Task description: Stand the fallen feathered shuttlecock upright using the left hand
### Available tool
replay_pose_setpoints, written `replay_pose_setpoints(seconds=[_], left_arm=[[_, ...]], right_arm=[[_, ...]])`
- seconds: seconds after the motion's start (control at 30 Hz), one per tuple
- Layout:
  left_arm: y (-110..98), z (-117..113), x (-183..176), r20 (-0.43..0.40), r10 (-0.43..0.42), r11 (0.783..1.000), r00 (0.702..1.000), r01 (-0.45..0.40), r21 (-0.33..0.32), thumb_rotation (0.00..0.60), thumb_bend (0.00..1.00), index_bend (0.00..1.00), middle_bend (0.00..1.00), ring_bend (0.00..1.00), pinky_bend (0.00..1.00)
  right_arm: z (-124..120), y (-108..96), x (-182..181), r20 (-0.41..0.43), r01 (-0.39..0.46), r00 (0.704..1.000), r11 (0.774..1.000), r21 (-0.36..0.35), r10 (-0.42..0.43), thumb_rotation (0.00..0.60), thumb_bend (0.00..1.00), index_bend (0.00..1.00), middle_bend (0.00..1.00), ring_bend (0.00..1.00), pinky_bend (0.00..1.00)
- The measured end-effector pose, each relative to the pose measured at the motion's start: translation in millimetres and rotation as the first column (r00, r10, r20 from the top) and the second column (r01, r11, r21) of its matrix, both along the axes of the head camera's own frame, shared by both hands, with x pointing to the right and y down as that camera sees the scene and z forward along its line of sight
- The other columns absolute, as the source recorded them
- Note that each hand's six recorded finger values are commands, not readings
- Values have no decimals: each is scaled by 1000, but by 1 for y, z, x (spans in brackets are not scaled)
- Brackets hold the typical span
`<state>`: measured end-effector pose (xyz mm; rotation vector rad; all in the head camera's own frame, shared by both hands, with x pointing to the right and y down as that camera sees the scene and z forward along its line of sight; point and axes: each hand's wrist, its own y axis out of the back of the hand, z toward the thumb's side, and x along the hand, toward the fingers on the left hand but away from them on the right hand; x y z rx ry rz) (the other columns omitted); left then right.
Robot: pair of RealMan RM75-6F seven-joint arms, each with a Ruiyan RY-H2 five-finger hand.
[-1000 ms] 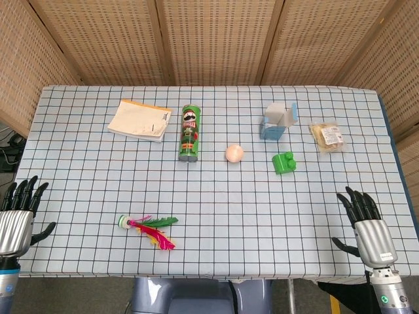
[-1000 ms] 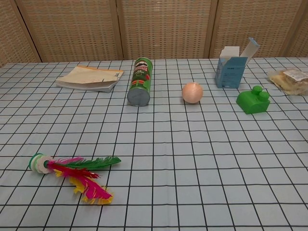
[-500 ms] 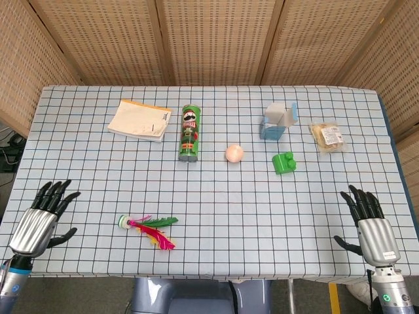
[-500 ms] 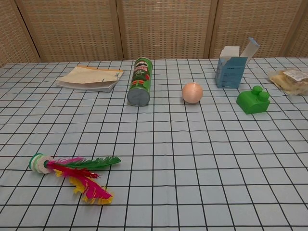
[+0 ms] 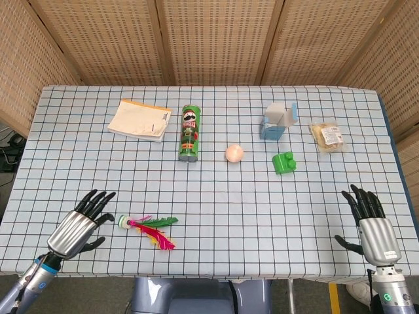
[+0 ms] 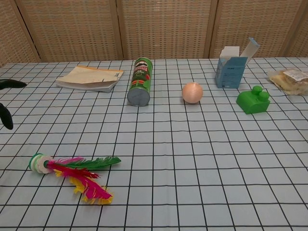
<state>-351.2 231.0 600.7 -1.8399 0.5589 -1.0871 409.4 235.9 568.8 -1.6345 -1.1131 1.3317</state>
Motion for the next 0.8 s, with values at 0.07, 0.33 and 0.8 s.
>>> replay_pose_setpoints(seconds=[0.07,0.33,0.8], left_arm=[[2,5,9,6,19,1000,1000,-19,-8,600,232,420,0,0,0],[6,22,46,18,86,996,996,-86,-34,600,238,433,0,0,0],[17,43,108,19,215,975,976,-214,-59,600,244,463,0,0,0]], right_arm=[[0,0,0,1,-2,1000,1000,0,2,600,62,107,0,0,48],[-1,-1,2,6,-7,1000,1000,1,7,600,63,107,0,0,48],[-3,-4,5,14,-22,1000,1000,5,22,600,63,107,0,0,48]])
